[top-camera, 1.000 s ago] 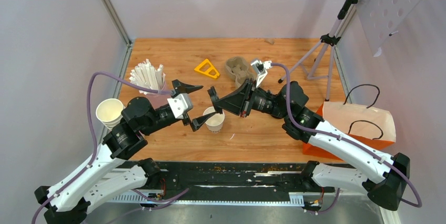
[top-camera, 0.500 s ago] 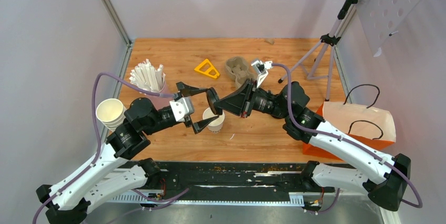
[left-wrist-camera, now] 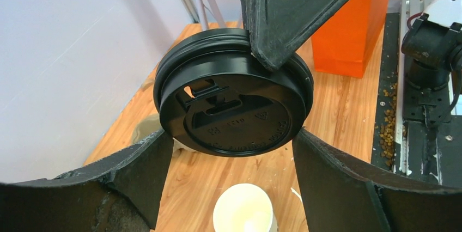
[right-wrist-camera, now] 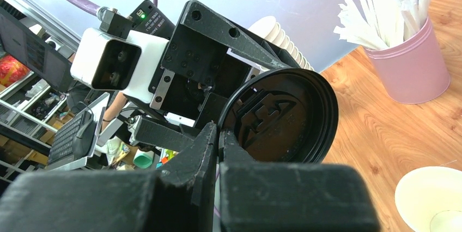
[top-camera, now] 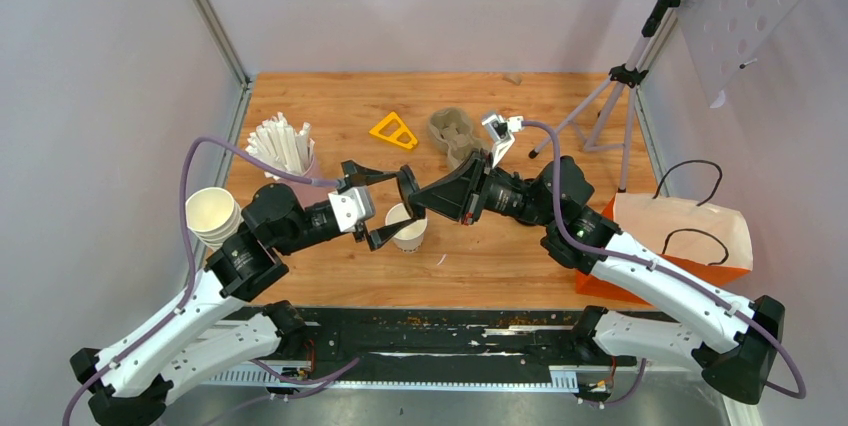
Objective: Pack the takeout coffee
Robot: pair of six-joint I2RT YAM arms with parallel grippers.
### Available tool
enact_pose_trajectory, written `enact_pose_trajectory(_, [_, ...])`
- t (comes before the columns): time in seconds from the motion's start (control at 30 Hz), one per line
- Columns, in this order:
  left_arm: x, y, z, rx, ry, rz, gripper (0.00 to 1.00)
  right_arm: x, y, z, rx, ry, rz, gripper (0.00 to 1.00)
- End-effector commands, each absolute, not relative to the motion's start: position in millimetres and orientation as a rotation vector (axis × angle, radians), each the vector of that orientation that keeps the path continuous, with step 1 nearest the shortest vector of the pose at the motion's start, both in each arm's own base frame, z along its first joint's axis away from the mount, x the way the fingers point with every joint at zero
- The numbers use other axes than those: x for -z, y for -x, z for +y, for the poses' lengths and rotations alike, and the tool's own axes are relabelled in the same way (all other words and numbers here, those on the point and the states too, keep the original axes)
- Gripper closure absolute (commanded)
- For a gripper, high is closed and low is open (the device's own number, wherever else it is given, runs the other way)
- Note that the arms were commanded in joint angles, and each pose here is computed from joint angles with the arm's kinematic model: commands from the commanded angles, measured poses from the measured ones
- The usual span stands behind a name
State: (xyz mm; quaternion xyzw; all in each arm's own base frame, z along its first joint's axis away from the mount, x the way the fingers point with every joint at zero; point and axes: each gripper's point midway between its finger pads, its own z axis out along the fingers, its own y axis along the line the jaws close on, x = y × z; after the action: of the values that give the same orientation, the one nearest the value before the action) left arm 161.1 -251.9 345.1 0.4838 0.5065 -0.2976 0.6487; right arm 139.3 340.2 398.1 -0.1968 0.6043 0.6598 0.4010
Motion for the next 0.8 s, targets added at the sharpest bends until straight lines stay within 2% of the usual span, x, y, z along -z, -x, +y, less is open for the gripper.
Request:
enact_pose_trajectory(0.0, [-362.7,-159.1,-246.3,0.651,-1.086,1.099,0.17,-404.0,-137.1,339.8,-1.688,0.483,1.506,0.99])
enact_pose_trajectory(0.2, [-360.6,-163.9,-239.7,0.625,-1.061,1.161,0.2,-392.9,-141.0,343.9,-1.676,0.476,1.547,0.94])
enact_pose_trajectory(0.37, [-351.2,-173.1,-229.1,0.597,-0.996,1.292,0.21,-383.9,-151.8,337.8,-1.586,0.429,1.594,0.8])
enact_pose_trajectory(0.57, [-326.0,-184.4,-212.1,0.52,-0.953,1.569,0.21,-352.0,-182.6,303.2,-1.226,0.34,1.744,0.46])
enact_pose_trajectory(0.77, [-292.1,-193.9,-200.1,0.396,-0.955,1.928,0.21,-339.6,-195.7,267.8,-0.989,0.321,1.756,0.11])
